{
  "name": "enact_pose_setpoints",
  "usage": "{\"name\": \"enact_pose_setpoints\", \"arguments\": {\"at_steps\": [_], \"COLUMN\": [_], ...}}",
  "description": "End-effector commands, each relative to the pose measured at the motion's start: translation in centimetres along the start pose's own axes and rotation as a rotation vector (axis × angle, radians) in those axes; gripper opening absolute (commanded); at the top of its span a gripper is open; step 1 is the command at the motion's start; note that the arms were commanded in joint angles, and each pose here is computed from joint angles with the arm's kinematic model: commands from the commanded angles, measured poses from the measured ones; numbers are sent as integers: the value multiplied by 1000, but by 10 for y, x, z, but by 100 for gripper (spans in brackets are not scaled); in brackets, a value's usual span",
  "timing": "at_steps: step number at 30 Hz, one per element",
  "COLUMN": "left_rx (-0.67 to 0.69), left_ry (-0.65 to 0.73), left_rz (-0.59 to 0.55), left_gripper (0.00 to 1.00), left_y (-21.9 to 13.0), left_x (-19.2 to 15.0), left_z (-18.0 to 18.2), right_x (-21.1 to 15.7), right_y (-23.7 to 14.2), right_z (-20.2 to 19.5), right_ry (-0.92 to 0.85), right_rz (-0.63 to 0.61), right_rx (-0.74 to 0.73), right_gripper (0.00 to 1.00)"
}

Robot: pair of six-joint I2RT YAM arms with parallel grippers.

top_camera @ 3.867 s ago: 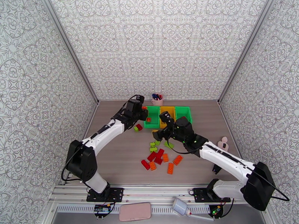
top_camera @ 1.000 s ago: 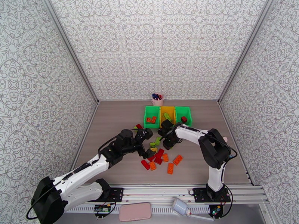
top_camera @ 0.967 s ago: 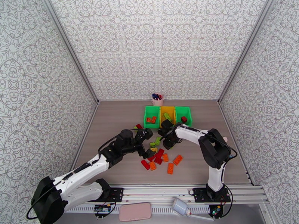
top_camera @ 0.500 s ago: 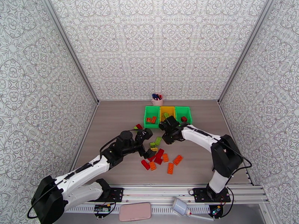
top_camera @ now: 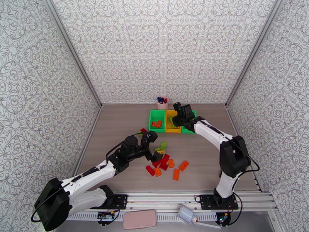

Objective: Sort the legos into containers by color

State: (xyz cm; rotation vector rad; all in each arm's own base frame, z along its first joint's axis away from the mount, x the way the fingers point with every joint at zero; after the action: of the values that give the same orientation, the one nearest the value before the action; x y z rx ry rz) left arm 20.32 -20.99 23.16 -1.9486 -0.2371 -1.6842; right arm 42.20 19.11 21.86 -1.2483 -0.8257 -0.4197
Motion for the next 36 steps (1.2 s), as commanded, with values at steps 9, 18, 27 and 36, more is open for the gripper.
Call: {"name": "enact_pose_setpoints", "arguments": {"at_steps": [9,18,27,36], "left_rx": [39,188,458,774], "left_ry": [-11,-58,-202,-557], "left_rz": [-7,10,116,276], "left_gripper": [100,100,100,100], "left_y": [-1,-2,-2,2], "left_x": [-2,-2,-1,-8], "left_z": [0,12,46,110], "right_x": [19,28,13,-30], "right_y": [64,37,-38,-96], "right_z": [-14,-11,4,39], "right_ry": [57,32,-13,-204], "right_rz": [-17,-44,-126,-177], "right_rx": [-71,-31,144,331], "right_gripper": [12,63,83,91]}}
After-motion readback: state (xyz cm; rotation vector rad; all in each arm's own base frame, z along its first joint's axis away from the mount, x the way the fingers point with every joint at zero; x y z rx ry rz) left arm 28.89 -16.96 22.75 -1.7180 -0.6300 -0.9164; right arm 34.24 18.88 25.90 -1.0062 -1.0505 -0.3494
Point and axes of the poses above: each hand's point on the last joint's axis, 136 mm out from that joint toward the fingers, its own y axis out along the fingers, its own z axis along the line the jaws close on, x = y × z, the point moved 9 cm from there along -y, back along the fingers, and after that the axes turned 1 degree about y, right-handed, at the moved point
